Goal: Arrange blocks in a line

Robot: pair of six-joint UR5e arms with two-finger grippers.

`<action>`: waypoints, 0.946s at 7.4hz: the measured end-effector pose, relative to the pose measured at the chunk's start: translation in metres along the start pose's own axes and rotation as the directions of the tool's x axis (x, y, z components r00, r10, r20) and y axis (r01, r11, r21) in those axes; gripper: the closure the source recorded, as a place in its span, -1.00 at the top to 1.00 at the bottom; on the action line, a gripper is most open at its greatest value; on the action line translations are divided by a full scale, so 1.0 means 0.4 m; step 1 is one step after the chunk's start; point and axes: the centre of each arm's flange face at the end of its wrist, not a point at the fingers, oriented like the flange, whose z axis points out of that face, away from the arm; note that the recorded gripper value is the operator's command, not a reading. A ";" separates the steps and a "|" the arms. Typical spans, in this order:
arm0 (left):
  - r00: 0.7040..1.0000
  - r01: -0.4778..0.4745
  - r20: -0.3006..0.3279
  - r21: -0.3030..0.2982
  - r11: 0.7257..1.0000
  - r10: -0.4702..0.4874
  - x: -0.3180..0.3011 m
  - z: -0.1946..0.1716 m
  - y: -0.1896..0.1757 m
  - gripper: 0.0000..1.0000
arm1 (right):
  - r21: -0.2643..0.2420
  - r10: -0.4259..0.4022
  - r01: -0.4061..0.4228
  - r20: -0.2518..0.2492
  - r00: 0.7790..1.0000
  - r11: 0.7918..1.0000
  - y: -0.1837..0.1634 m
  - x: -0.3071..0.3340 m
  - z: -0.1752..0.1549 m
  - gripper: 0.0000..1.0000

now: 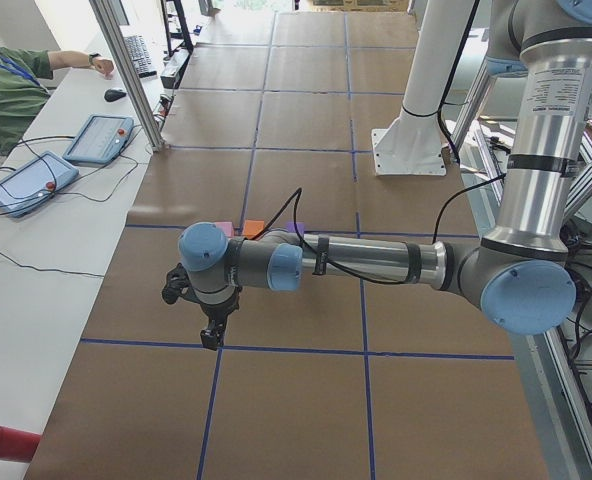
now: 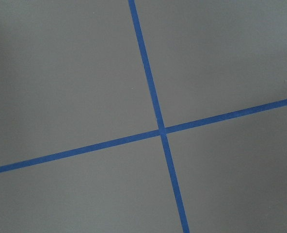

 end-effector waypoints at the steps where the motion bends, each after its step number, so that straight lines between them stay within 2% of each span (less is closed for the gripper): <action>1: 1.000 0.002 0.000 -0.002 1.000 -0.002 -0.003 0.004 0.005 1.00 | 0.000 0.000 0.000 0.000 1.000 1.000 0.000 0.000 0.000 1.00; 7: 1.000 0.006 -0.001 -0.005 1.000 -0.006 -0.004 0.007 0.010 1.00 | 0.000 0.000 0.000 0.000 1.000 1.000 0.000 0.000 0.000 1.00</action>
